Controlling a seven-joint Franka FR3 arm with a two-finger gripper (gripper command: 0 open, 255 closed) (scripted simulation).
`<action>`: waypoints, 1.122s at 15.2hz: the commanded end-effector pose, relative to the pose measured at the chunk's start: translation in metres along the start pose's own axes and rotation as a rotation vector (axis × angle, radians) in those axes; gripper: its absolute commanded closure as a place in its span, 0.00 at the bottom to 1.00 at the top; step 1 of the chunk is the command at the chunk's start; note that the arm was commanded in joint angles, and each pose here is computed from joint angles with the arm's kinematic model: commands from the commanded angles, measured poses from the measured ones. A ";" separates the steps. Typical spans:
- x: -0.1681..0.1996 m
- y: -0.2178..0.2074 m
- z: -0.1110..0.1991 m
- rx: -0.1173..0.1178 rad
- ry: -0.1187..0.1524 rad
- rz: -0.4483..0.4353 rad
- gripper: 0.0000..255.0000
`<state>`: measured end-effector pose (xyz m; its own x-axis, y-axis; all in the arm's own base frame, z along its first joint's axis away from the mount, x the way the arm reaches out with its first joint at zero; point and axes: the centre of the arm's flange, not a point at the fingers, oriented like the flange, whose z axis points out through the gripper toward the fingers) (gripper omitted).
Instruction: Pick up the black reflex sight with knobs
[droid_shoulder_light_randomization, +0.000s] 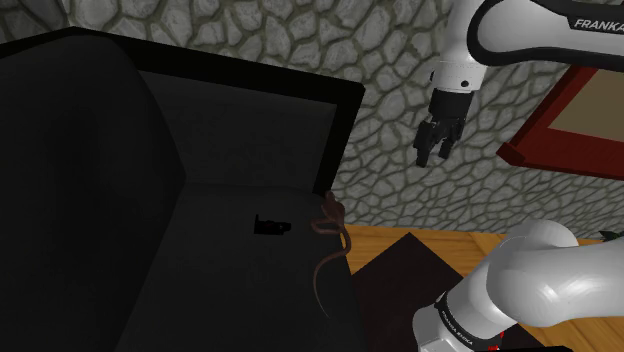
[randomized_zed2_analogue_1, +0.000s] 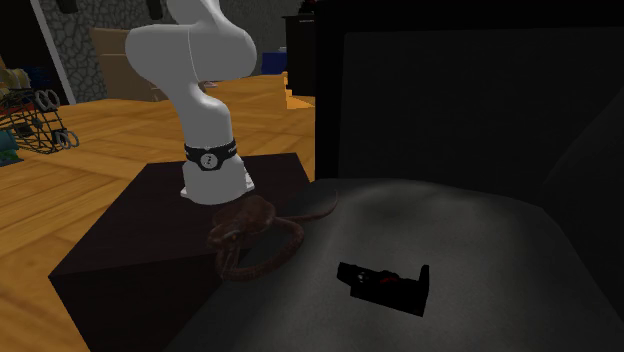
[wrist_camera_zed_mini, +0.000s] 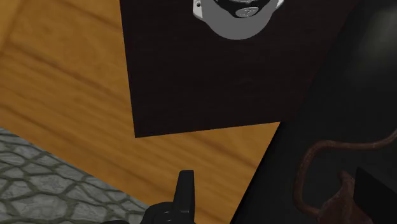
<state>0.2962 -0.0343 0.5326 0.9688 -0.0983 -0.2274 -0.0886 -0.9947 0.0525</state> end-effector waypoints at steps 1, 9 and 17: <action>0.000 0.000 0.000 0.000 0.000 0.000 0.00; 0.063 -0.060 0.053 -0.021 0.050 -0.202 0.00; 0.114 -0.131 0.104 -0.041 0.100 -0.405 0.00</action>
<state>0.3901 0.0728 0.4064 0.9483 0.2798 -0.1497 0.2857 -0.9581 0.0190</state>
